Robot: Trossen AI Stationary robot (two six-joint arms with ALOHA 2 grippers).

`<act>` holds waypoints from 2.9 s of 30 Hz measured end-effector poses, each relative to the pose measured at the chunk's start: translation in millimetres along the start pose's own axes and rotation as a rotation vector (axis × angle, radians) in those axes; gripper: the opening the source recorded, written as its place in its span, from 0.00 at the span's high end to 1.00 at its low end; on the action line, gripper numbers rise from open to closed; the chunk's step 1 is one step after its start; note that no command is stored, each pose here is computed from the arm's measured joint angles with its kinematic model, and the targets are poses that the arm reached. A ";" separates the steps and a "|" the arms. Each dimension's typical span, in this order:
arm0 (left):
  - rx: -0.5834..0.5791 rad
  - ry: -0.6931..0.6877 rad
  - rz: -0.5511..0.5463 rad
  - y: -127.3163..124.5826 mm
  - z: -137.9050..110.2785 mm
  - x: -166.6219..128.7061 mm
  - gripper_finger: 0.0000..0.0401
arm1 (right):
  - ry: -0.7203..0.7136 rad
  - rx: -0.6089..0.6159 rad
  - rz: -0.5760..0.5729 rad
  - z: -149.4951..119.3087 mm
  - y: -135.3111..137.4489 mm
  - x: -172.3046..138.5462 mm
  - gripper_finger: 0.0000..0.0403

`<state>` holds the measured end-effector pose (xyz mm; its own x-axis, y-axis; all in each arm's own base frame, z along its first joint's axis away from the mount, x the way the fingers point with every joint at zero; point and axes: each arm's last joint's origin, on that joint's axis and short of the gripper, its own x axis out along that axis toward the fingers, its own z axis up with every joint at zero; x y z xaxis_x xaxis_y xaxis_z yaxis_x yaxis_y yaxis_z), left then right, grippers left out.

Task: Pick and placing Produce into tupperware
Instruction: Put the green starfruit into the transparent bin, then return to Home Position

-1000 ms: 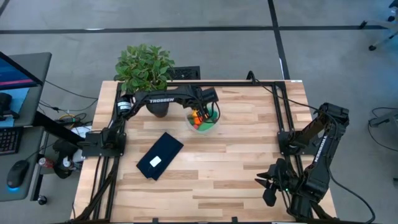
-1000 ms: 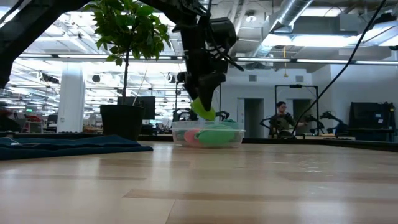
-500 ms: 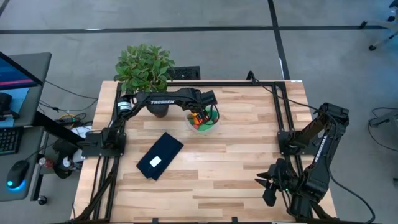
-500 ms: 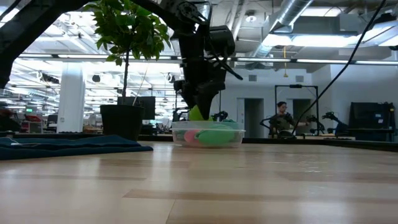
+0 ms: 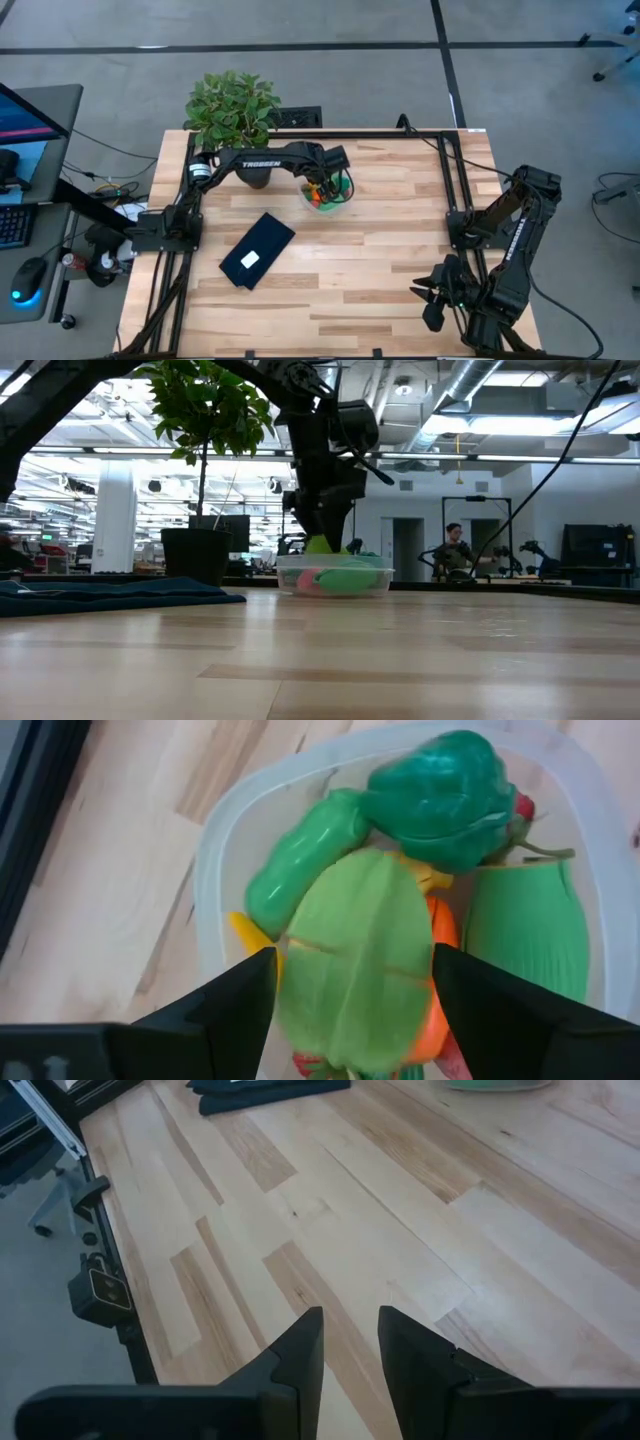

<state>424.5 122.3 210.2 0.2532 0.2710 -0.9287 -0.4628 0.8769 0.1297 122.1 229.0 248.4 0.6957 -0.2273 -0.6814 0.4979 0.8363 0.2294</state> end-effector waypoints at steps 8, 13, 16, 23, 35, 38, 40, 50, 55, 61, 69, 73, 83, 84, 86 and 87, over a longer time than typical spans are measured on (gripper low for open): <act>-0.001 0.001 -0.007 -0.1 0.1 -0.2 0.31 | -0.001 -0.001 -0.004 1.1 0.1 1.1 0.77; -0.018 0.004 -0.007 -0.1 -0.2 -0.2 0.31 | -0.003 -0.006 -0.008 2.5 0.3 2.6 0.77; -0.043 -0.001 -0.039 0.1 0.2 -4.3 0.31 | -0.004 -0.011 -0.012 3.5 0.4 3.7 0.77; -0.025 -0.113 -0.188 -5.6 13.0 -49.0 0.30 | -0.007 -0.030 -0.028 6.0 -0.4 6.1 0.77; 0.165 -0.414 -0.262 -25.3 4.4 -168.7 0.30 | 0.049 -0.355 -0.169 8.3 -17.3 4.3 0.77; 0.217 -0.481 -0.175 -31.2 -4.0 -190.7 0.30 | 0.026 -0.300 -0.206 10.5 -21.8 3.2 0.77; 0.269 -0.520 -0.150 -35.6 -9.0 -202.9 0.30 | -0.008 -0.283 -0.190 11.5 -20.7 3.1 0.77; 0.321 -0.696 -0.271 -42.2 -26.7 -207.7 0.30 | -0.275 -0.247 -0.052 37.4 -26.3 -22.2 0.77; 0.251 -0.760 -0.298 -36.2 -49.0 -197.3 0.30 | -0.340 -0.230 0.033 57.4 -43.1 -43.7 0.77; 0.170 -0.845 -0.315 -23.7 -82.2 -193.1 0.30 | -0.393 -0.210 0.098 83.0 -67.5 -62.6 0.77; 0.112 -0.934 -0.341 -10.7 -122.6 -189.8 0.30 | -0.460 -0.171 0.156 109.2 -108.3 -77.4 0.77; 0.087 -0.950 -0.317 -5.2 -135.9 -187.8 0.30 | -0.471 -0.160 0.189 120.4 -124.5 -84.2 0.77; 0.087 -0.997 -0.279 3.1 -147.9 -195.0 0.30 | -0.506 -0.146 0.283 142.6 -151.6 -99.0 0.77; 0.088 -1.004 -0.277 3.1 -147.5 -195.7 0.30 | -0.512 -0.147 0.295 144.8 -152.3 -100.9 0.77; 0.092 -1.011 -0.277 3.5 -147.8 -196.6 0.30 | -0.528 -0.154 0.315 149.1 -152.9 -104.7 0.77; 0.091 -1.027 -0.282 3.8 -147.5 -198.6 0.30 | -0.534 -0.160 0.326 151.0 -152.7 -106.6 0.77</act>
<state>247.1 13.3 343.8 0.9552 0.2207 -0.1974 -0.2210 0.9751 0.0206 50.2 50.2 391.0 0.9807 -0.1314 -0.1449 0.1628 0.9591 0.2316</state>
